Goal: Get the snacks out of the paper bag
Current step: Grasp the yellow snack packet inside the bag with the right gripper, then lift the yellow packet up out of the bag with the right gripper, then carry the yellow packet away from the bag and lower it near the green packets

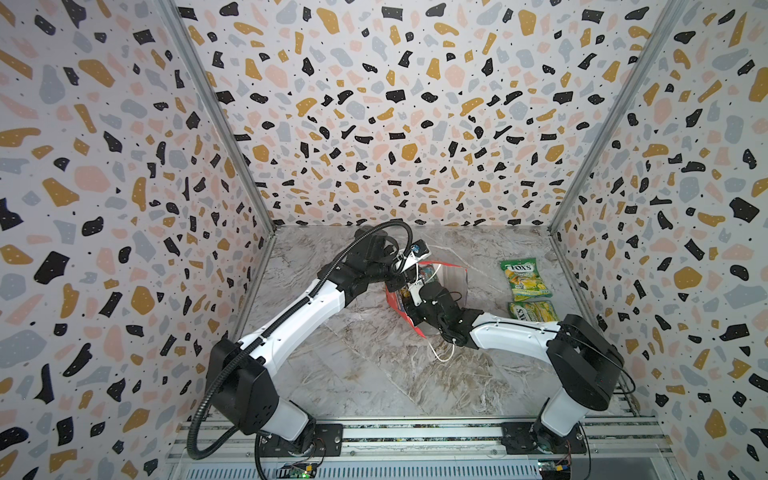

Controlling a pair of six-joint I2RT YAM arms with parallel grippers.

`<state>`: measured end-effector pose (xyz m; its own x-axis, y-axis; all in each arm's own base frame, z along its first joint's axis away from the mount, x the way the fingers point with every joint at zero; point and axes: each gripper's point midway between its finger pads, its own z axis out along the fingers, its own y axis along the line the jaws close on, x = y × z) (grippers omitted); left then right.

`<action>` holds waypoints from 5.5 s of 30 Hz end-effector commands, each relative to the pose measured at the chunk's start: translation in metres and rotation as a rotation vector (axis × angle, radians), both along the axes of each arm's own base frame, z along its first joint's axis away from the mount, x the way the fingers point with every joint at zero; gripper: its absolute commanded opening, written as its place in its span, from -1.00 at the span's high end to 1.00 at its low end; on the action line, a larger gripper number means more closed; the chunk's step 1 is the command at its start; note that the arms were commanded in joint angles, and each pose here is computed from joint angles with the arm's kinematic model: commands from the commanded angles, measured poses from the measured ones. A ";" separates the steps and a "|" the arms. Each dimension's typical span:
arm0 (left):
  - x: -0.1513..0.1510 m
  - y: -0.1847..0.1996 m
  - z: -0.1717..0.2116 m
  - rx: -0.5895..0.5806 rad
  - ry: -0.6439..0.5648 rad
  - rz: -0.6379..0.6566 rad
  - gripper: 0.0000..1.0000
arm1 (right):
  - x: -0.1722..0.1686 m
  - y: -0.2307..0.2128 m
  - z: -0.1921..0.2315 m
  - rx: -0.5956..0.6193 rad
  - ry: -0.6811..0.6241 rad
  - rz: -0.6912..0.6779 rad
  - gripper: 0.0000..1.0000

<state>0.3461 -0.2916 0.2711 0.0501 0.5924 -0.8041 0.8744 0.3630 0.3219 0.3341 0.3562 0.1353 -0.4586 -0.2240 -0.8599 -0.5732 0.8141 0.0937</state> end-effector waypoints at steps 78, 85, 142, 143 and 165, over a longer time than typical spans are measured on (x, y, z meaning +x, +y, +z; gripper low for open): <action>0.026 0.022 0.052 -0.172 -0.127 0.218 1.00 | -0.084 -0.135 0.187 0.228 -0.291 0.064 1.00; 0.025 0.023 0.055 -0.180 -0.138 0.222 1.00 | -0.095 -0.143 0.243 0.313 -0.381 0.072 1.00; 0.022 0.043 0.052 -0.112 -0.245 0.253 1.00 | 0.161 -0.254 0.013 -0.519 0.348 -0.540 1.00; 0.022 0.043 0.051 -0.110 -0.242 0.252 1.00 | 0.162 -0.256 0.008 -0.531 0.357 -0.541 1.00; 0.023 0.041 0.049 -0.119 -0.239 0.244 1.00 | 0.167 -0.256 -0.018 -0.559 0.443 -0.570 0.51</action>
<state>0.3636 -0.2439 0.2855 0.0095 0.5798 -0.8147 0.6977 0.5798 0.4208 0.4993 0.0985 0.1078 -0.8908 -0.2097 -0.4032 -0.0924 0.9522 -0.2912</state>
